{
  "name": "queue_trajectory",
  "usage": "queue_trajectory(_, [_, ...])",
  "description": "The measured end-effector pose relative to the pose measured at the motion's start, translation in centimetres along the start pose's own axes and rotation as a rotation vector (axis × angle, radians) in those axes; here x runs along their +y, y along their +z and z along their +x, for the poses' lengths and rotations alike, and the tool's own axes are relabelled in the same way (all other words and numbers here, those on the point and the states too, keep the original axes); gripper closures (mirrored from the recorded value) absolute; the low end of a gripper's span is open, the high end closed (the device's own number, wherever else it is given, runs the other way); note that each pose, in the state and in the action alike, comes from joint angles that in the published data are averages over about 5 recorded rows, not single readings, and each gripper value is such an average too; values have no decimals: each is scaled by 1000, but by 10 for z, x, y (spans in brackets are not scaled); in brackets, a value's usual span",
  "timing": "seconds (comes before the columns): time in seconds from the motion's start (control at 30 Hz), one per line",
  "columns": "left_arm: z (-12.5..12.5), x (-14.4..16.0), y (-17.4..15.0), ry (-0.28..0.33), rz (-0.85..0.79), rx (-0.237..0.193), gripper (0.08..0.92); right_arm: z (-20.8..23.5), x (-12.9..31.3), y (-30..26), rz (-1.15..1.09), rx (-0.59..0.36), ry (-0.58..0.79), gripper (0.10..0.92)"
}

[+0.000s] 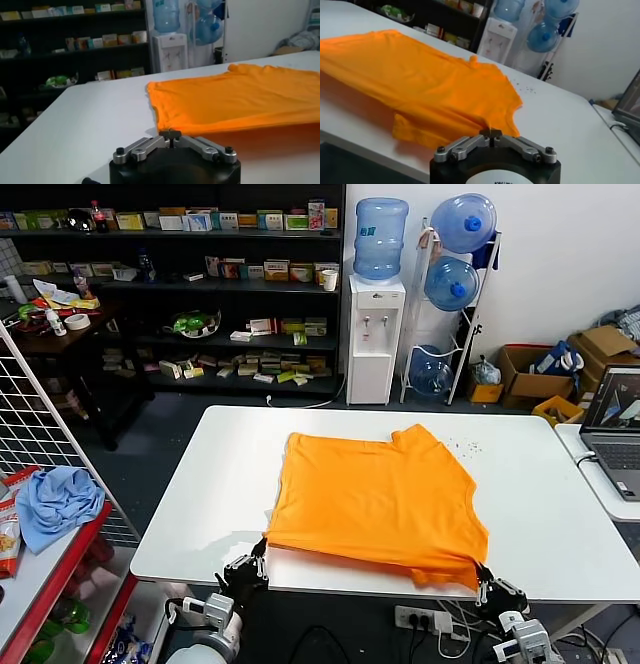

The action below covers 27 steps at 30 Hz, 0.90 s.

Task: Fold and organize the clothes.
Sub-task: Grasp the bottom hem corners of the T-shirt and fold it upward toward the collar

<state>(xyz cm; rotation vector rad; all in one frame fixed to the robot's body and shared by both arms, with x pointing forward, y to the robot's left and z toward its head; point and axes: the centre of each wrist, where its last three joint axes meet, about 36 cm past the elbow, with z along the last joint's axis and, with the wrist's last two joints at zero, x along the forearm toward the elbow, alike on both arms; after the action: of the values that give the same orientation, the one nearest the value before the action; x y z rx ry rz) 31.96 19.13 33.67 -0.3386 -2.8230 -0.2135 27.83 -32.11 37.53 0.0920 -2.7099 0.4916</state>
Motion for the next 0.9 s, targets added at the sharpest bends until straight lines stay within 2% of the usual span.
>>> queue_trajectory(0.23, [-23, -1, -3, 6, -28, -26, 910, -38, -17, -3, 13, -60, 0, 898])
queue_trajectory(0.5, [-62, 2, 1, 10, -65, -22, 910, -86, -33, -2, 42, -102, -4, 898])
queue_trajectory(0.73, [-94, 6, -1, 17, -111, -18, 910, -121, -36, -1, 43, -100, -11, 898])
queue_trajectory(0.83, [-105, 9, -3, 21, -127, -19, 909, -131, -34, -1, 34, -93, -13, 878])
queue_trajectory(0.9, [-110, 10, -5, 22, -134, -23, 901, -135, -33, -2, 26, -86, -12, 837])
